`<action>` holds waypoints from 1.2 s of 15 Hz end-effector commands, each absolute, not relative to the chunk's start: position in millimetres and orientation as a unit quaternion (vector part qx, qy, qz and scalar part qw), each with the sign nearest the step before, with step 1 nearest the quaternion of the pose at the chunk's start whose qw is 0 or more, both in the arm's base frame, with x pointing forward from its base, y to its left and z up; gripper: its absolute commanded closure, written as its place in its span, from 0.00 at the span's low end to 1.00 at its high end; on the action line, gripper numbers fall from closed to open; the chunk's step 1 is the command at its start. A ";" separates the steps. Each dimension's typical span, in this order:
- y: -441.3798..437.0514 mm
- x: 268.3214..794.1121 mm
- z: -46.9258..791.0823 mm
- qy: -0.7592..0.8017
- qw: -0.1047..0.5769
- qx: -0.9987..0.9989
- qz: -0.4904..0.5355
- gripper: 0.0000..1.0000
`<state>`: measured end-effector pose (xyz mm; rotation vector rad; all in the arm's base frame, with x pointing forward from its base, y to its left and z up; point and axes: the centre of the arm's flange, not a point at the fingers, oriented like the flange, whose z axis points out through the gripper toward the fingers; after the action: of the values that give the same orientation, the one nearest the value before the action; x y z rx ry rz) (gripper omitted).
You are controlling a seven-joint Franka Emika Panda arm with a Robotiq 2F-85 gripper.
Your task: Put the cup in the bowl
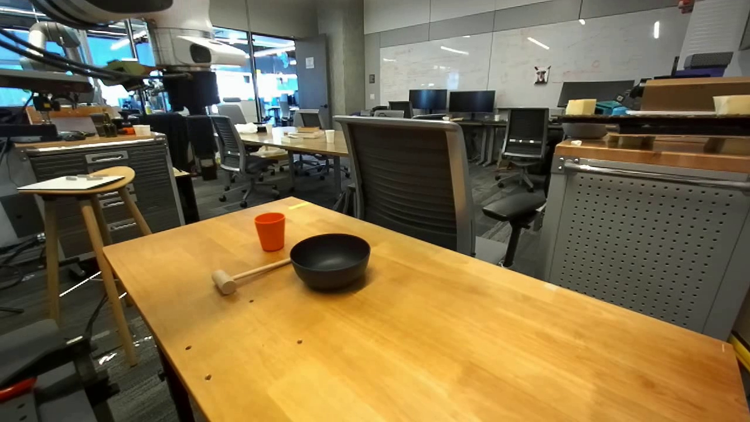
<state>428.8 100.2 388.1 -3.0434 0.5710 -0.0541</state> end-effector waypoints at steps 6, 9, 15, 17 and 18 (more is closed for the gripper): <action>159.3 584.4 306.7 0.151 0.027 -0.988 0.035 0.00; 192.1 617.7 268.8 0.131 0.026 -0.989 0.060 0.00; 216.8 646.6 212.5 0.132 -0.007 -0.989 0.064 0.25; 212.8 654.0 202.9 0.137 -0.026 -0.989 0.049 0.32; 210.6 656.7 200.0 0.140 -0.032 -0.989 0.046 0.42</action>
<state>630.1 206.9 206.0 -3.1187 0.3955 0.2041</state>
